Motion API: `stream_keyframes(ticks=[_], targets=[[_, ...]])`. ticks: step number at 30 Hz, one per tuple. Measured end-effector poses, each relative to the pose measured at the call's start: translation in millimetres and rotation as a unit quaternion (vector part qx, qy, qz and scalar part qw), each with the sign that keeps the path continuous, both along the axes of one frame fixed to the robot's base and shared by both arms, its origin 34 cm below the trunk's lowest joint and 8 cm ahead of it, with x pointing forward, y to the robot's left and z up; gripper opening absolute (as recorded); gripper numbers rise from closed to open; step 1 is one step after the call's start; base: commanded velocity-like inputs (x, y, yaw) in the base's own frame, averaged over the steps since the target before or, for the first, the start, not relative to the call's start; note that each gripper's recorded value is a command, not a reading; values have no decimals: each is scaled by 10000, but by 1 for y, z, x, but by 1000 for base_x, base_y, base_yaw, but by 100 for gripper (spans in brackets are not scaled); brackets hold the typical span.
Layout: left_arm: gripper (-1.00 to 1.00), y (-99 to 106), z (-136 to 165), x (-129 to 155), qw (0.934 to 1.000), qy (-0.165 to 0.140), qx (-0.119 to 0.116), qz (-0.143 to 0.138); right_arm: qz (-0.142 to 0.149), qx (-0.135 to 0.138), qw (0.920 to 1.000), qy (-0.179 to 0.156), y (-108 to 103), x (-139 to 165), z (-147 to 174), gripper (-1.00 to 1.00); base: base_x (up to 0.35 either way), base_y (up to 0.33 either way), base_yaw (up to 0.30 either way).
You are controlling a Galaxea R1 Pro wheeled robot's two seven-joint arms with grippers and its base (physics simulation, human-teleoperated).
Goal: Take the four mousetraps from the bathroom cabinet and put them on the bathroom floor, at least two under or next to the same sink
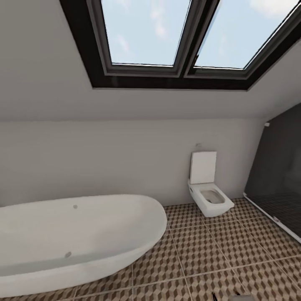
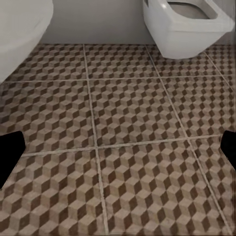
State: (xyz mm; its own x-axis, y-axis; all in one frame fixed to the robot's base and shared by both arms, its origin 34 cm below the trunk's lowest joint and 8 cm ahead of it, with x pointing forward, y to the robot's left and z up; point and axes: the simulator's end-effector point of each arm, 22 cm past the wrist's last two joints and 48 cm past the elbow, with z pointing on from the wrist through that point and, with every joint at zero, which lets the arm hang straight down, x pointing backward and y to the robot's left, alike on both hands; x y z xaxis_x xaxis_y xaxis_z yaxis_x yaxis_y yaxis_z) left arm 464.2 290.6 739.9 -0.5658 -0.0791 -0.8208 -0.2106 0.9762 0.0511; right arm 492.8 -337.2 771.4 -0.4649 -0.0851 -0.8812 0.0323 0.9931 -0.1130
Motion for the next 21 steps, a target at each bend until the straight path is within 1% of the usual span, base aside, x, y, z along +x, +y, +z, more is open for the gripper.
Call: stream_keyframes(ticks=[21], targets=[[100, 0, 3, 3, 10000, -47, -4, -5, -5, -2, 10000, -42, 0, 2, 3, 100, 0, 0, -280]])
